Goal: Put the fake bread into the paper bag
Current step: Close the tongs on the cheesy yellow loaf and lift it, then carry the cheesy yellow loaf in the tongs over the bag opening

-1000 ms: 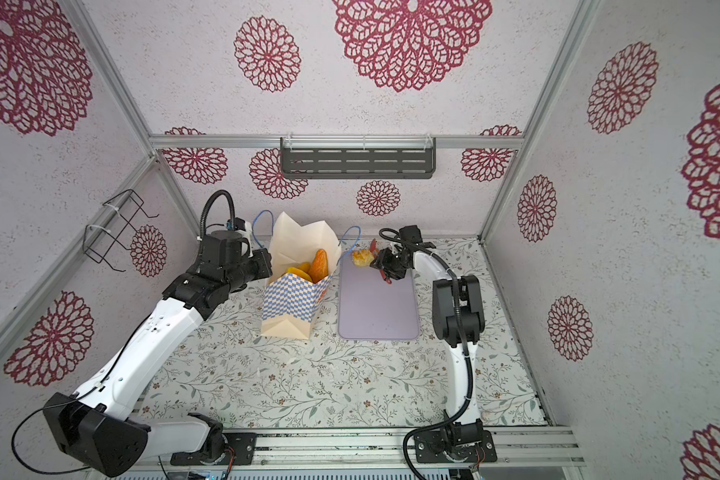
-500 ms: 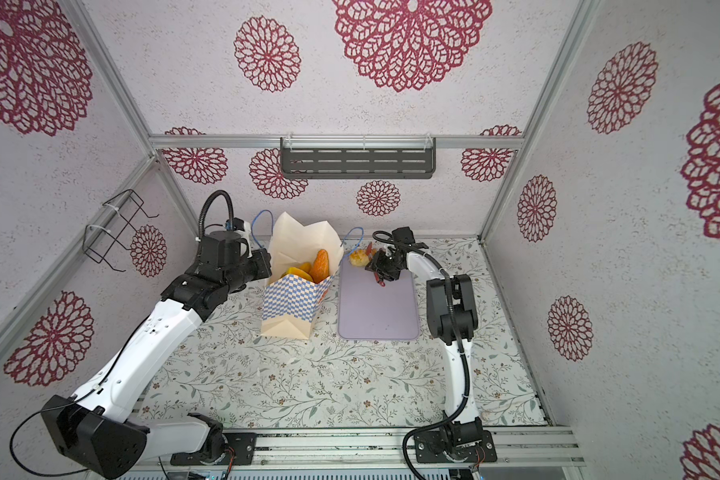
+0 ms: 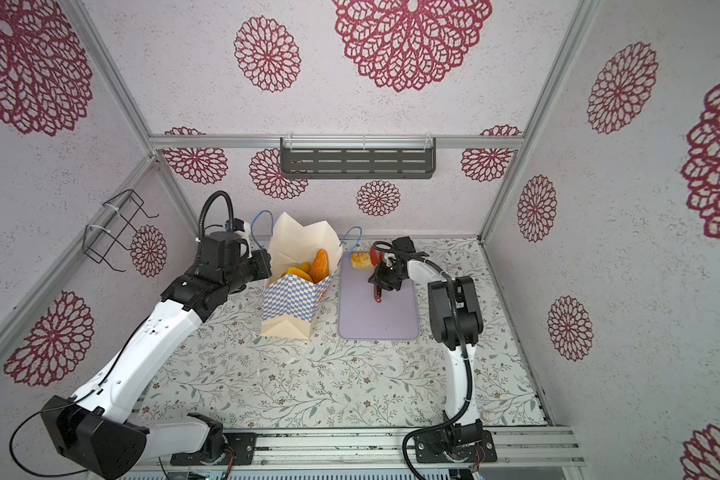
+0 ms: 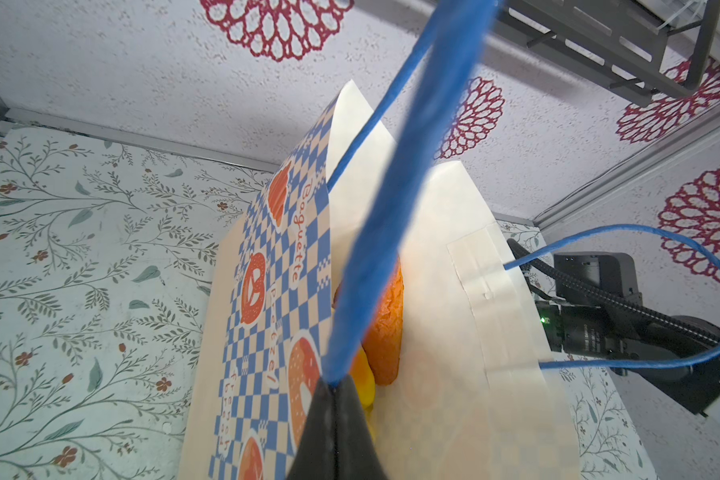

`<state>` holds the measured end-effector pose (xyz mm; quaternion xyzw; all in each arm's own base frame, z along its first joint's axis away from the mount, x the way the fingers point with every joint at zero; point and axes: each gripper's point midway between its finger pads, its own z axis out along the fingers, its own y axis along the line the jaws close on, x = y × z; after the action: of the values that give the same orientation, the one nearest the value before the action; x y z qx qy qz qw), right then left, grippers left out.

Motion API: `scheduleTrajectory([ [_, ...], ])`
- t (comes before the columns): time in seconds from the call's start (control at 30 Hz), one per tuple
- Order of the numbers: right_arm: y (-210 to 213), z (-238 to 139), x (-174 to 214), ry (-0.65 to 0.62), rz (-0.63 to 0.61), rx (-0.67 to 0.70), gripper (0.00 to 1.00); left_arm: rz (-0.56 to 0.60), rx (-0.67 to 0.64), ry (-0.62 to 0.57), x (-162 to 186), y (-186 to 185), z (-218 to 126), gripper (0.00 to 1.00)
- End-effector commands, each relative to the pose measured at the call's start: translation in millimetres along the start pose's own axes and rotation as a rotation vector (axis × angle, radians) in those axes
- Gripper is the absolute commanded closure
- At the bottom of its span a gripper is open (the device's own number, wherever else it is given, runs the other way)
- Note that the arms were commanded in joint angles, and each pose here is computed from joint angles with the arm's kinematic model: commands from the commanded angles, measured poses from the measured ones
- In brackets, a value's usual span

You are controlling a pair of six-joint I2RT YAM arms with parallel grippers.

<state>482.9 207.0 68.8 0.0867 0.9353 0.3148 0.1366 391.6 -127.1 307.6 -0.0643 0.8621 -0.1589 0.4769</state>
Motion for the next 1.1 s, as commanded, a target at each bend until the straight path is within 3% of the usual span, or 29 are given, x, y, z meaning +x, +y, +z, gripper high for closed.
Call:
scheduleTrajectory([
  [0.0, 40.6, -53.2, -12.9, -0.125, -0.082, -0.064, 0.7, -0.01, 0.018, -0.051, -12.1, -1.9, -9.5, 1.0],
  [0.37, 49.1, -110.6, 15.7, -0.182, -0.128, -0.047, 0.74, -0.003, 0.021, -0.046, -13.3, -3.7, -7.3, 1.0],
  [0.63, 72.4, -175.2, 11.7, -0.306, -0.188, -0.017, 0.74, -0.005, 0.021, -0.046, -14.1, -4.1, -5.8, 1.0],
  [0.87, 110.0, -249.0, -1.2, -0.469, -0.249, -0.02, 0.74, -0.004, 0.018, -0.048, -16.1, -4.5, -5.4, 1.0],
  [1.07, 172.4, -304.9, 2.5, -0.595, -0.361, -0.124, 0.73, -0.004, 0.018, -0.048, -16.4, -4.9, -5.2, 1.0],
])
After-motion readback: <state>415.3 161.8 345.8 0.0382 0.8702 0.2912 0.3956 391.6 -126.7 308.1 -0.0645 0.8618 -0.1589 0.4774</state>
